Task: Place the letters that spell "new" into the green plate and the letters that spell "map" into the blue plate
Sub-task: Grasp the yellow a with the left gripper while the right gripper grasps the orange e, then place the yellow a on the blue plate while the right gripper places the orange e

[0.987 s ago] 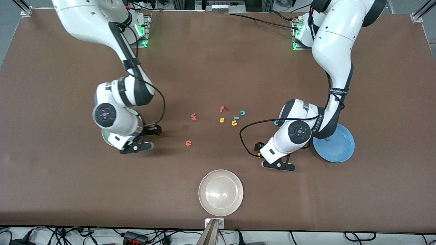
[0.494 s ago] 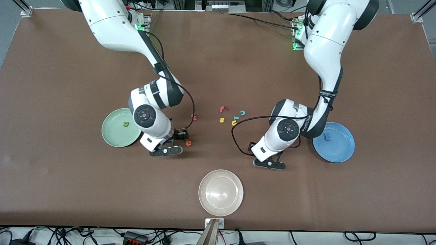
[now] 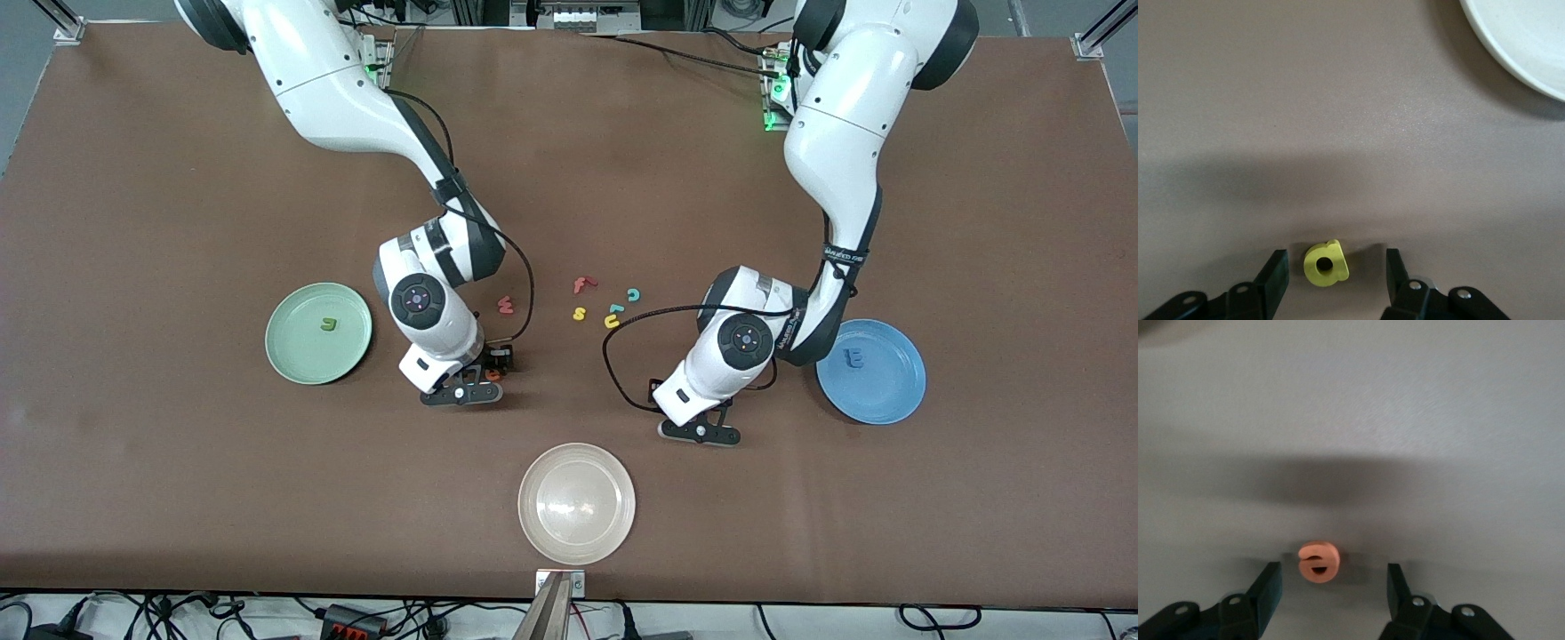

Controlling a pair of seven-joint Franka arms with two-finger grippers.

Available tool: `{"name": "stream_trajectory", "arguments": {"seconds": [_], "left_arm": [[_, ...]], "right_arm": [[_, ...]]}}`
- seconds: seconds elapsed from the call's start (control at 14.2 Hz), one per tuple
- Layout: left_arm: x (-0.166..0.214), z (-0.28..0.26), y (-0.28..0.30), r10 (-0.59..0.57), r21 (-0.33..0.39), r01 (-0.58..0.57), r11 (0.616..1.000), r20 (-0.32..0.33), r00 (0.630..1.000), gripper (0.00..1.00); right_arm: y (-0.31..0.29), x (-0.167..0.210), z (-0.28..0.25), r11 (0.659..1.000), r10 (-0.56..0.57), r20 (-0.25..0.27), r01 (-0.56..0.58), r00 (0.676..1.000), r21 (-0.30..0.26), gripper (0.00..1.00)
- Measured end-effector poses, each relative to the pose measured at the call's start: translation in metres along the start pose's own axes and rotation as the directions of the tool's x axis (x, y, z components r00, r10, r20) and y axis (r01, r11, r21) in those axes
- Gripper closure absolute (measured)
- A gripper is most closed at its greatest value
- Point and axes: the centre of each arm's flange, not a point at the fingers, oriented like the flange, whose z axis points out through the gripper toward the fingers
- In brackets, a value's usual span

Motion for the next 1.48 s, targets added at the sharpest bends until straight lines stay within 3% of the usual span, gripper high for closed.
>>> {"name": "stream_trajectory", "arguments": {"seconds": [0.21,0.71,0.92,1.06,1.27,1.48], "left_arm": [[0.000,0.002,-0.002,-0.002,0.002,0.002,1.000,0.003,1.000,0.65],[0.003,0.003,-0.009,-0.010,0.010,0.010,1.000,0.002,1.000,0.71],[0.014,-0.026,-0.030,-0.009,0.071,0.008,0.997,0.020,1.000,0.71],[0.015,-0.059,-0.043,0.008,0.152,-0.018,0.988,0.069,0.998,0.71],[0.003,-0.097,-0.086,-0.015,0.236,-0.044,0.971,0.244,0.970,0.71],[0.000,-0.105,-0.162,-0.004,0.222,-0.082,0.972,0.361,0.933,0.71]], "right_arm": [[-0.007,-0.004,0.007,1.000,-0.008,0.005,0.008,1.000,-0.003,0.34],[-0.006,-0.002,0.009,1.000,-0.006,-0.010,0.006,1.000,-0.001,0.44],[-0.005,0.000,0.007,1.000,-0.005,-0.015,0.005,1.000,-0.001,0.73],[-0.005,0.000,0.007,1.000,-0.005,-0.015,0.005,1.000,-0.001,0.73],[0.000,0.003,0.003,1.000,0.002,-0.016,-0.002,1.000,-0.008,0.73],[0.038,0.014,-0.033,0.996,0.055,0.083,-0.050,0.995,-0.072,0.73]]}}
